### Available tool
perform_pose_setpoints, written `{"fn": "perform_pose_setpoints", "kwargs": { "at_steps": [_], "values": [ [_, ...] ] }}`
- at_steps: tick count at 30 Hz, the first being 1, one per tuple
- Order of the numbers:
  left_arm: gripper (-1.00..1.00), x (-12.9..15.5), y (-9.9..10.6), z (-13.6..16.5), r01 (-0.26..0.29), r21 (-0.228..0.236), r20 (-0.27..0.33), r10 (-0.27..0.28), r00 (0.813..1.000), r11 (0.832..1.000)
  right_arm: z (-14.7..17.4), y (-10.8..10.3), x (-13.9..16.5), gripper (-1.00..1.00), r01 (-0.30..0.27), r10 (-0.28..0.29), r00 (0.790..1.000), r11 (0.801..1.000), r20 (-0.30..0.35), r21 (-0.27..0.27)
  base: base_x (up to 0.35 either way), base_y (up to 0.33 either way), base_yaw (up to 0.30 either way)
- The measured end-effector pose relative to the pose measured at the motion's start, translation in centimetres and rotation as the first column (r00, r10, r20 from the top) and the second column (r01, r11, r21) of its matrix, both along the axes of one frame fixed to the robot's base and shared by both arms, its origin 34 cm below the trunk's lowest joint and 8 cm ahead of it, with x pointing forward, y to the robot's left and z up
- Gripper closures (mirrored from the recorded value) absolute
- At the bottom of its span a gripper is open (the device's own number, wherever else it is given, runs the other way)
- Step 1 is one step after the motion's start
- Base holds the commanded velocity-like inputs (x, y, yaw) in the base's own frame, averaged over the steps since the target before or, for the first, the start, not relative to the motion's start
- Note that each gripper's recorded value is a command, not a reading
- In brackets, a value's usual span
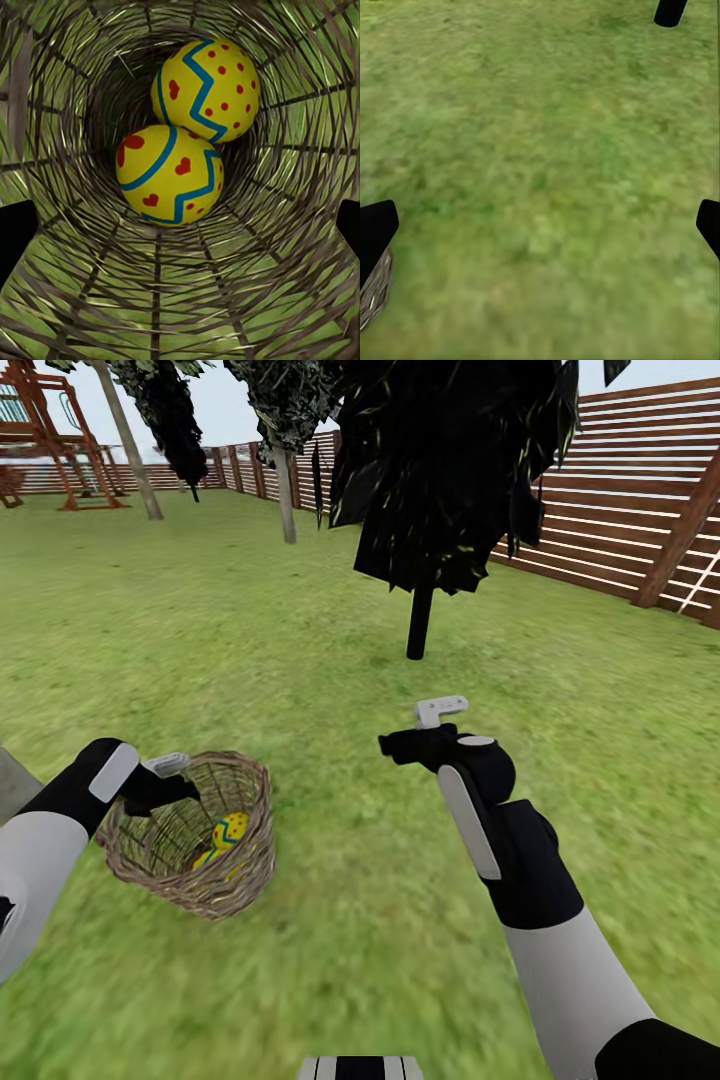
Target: Take the three Easter eggs out of the wicker basket on the lawn in the garden, then place them on the lawn next to a single tree (choose any tree) so that all three eggs are next to the same tree and none are left in the basket.
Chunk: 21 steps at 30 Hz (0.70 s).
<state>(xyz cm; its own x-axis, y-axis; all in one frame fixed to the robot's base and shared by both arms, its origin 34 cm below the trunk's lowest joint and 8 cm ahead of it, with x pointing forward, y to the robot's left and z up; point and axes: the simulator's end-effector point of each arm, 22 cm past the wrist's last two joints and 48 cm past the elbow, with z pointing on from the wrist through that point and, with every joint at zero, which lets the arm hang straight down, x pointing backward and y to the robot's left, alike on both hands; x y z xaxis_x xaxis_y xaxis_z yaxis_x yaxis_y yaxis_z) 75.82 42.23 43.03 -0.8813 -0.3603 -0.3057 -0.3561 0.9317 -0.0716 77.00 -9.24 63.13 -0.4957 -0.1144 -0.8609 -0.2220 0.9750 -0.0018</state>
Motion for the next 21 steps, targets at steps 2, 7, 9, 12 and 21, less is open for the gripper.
{"fn": "perform_pose_setpoints", "kwargs": {
  "at_steps": [2,7,9,12,21],
  "values": [
    [-1.0,0.0,0.0,0.0,0.0,0.001,-0.001,0.0,1.0,1.0,0.0,-0.1,0.0,-1.0,0.003,-0.003,1.0,1.0,-0.001,0.002,0.06,0.003,0.0],
    [-1.0,0.0,0.1,0.0,0.0,0.003,-0.001,0.0,1.0,1.0,-0.1,-0.4,0.1,-1.0,0.008,-0.008,1.0,1.0,-0.002,0.003,0.023,0.001,0.0],
    [-1.0,0.0,0.1,-0.1,0.0,0.002,-0.002,0.0,1.0,1.0,-0.1,-0.4,0.1,-1.0,0.009,-0.009,1.0,1.0,-0.003,0.004,0.009,0.0,0.0],
    [-1.0,-0.1,0.1,-0.4,0.0,0.002,-0.006,0.0,1.0,1.0,-0.5,-0.5,0.2,-1.0,0.011,-0.011,1.0,1.0,-0.009,0.004,0.004,0.0,0.0],
    [-1.0,-0.4,0.0,-3.0,0.0,0.002,-0.044,0.0,0.999,1.0,-3.2,-0.5,0.7,-1.0,0.013,-0.013,0.999,1.0,-0.05,0.004,0.001,0.0,0.0]
  ]
}}
